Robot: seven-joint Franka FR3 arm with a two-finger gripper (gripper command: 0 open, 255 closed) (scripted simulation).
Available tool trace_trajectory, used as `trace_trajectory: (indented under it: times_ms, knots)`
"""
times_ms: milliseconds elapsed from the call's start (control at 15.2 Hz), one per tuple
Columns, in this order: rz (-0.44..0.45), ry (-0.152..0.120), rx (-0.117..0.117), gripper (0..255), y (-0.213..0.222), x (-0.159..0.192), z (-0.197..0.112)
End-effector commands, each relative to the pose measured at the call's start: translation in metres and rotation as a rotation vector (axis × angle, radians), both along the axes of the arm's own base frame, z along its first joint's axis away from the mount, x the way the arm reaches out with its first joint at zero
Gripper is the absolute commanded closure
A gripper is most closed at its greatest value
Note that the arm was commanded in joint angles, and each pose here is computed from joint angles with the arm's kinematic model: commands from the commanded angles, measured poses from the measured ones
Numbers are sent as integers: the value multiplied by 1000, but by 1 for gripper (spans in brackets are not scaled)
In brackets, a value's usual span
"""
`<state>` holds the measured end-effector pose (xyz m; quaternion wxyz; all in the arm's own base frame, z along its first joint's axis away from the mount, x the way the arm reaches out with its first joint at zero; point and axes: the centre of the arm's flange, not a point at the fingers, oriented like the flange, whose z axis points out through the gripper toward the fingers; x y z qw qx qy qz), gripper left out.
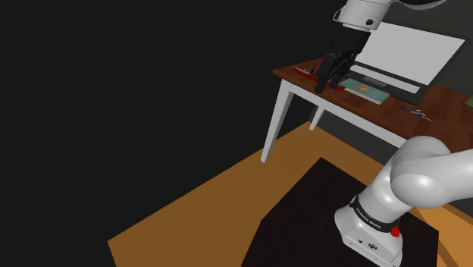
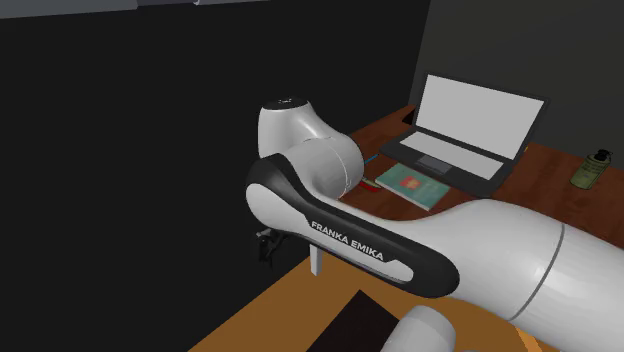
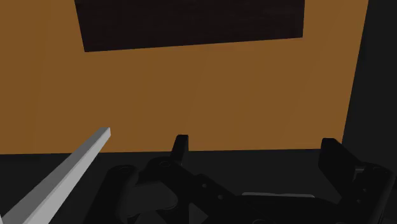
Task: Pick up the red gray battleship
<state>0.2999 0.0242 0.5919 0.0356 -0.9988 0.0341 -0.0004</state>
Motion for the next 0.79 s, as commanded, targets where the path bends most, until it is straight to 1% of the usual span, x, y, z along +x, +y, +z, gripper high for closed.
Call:
trace_trajectory:
  times_ms: [0,726]
  knots:
    - [0,0,0,0,0,0,0]
    - [3,1,-13,0,-131,55,-21]
